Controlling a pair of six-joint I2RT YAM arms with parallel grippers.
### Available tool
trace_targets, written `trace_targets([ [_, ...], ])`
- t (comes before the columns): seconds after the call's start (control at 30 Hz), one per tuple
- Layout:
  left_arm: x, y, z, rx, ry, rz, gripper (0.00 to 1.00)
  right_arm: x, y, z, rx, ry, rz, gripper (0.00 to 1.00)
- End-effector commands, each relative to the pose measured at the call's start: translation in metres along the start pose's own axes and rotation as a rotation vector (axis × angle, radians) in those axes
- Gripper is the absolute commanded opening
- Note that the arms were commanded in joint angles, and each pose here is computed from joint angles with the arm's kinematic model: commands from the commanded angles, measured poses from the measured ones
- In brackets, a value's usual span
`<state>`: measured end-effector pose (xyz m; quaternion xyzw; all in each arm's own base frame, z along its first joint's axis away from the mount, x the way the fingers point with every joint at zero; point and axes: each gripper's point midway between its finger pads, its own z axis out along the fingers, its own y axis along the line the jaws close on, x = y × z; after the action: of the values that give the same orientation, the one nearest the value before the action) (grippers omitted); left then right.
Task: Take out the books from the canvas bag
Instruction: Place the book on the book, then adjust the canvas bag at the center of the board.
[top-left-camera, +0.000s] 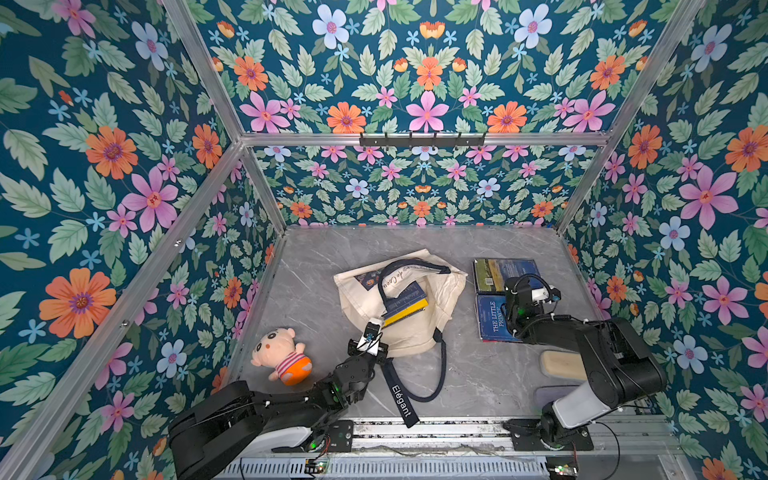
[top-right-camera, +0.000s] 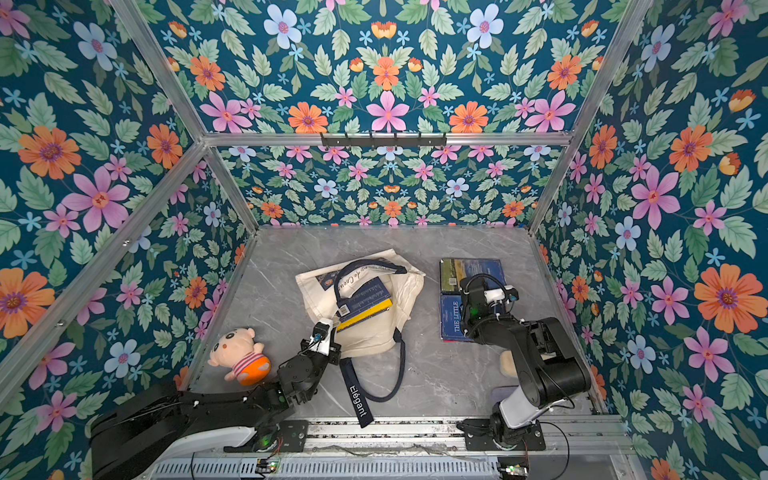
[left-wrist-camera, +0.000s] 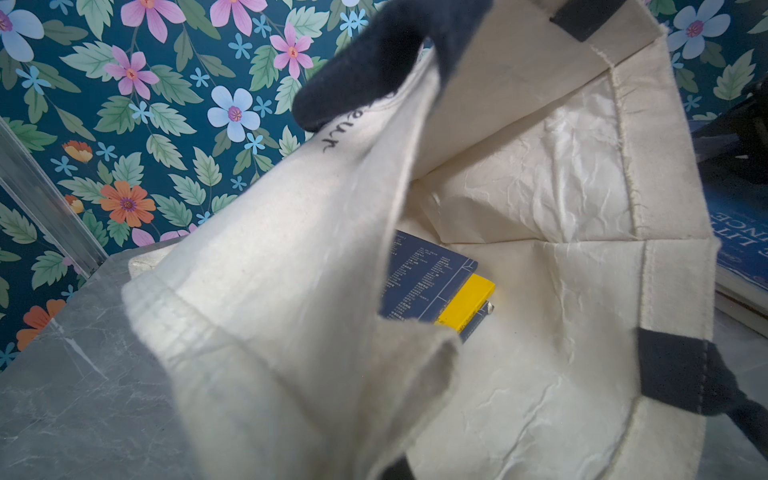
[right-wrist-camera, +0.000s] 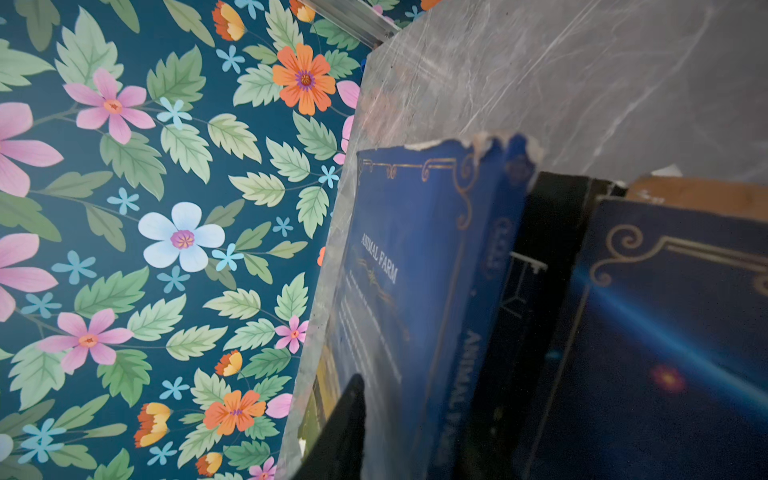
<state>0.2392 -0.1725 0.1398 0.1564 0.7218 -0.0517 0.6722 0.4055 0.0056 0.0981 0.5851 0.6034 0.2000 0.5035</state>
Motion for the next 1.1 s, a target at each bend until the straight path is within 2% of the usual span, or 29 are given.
trace_targets([
  [0.0,-0.008,0.000,0.001,-0.004,-0.024,-0.020,0.00,0.003,-0.001,-0.003,-0.011,0.021,0.032,0.46],
  [0.07,-0.008,-0.001,0.001,-0.002,-0.024,-0.019,0.00,0.004,-0.003,-0.004,-0.011,0.031,0.033,0.53],
  [0.13,-0.008,-0.001,0.001,0.000,-0.023,-0.019,0.00,0.004,-0.001,-0.006,-0.018,0.042,0.037,0.65],
  [0.2,-0.008,-0.001,0.001,-0.001,-0.024,-0.019,0.00,0.006,0.000,-0.009,-0.027,0.060,0.036,0.72],
  [0.23,-0.009,-0.001,0.001,0.000,-0.025,-0.021,0.00,0.006,0.001,-0.011,-0.029,0.071,0.031,0.82],
  [0.27,-0.009,-0.001,0.001,0.002,-0.024,-0.020,0.00,0.007,0.000,-0.013,-0.028,0.080,0.030,0.98],
  [0.6,-0.008,-0.002,0.002,0.003,-0.022,-0.016,0.00,0.001,0.014,-0.038,-0.083,0.139,-0.025,0.99],
  [0.73,-0.007,-0.001,0.003,-0.007,-0.019,-0.011,0.00,-0.007,0.024,-0.055,-0.086,0.161,-0.115,0.99],
  [0.87,-0.004,-0.003,0.005,-0.005,-0.001,0.004,0.00,-0.017,0.030,-0.074,0.017,0.189,-0.273,0.99],
  [0.93,-0.004,-0.004,0.006,-0.006,0.000,0.002,0.04,-0.015,0.032,-0.079,0.034,0.218,-0.326,0.99],
  [1.0,-0.004,-0.004,0.006,-0.006,-0.003,-0.004,0.12,-0.008,0.039,-0.084,-0.010,0.247,-0.371,0.99],
  [1.03,-0.004,-0.004,0.006,-0.005,-0.005,-0.007,0.17,-0.003,0.044,-0.087,-0.051,0.268,-0.384,0.99],
  [1.07,-0.004,-0.004,0.005,-0.004,-0.006,-0.018,0.29,0.003,0.054,-0.093,-0.119,0.296,-0.403,0.99],
])
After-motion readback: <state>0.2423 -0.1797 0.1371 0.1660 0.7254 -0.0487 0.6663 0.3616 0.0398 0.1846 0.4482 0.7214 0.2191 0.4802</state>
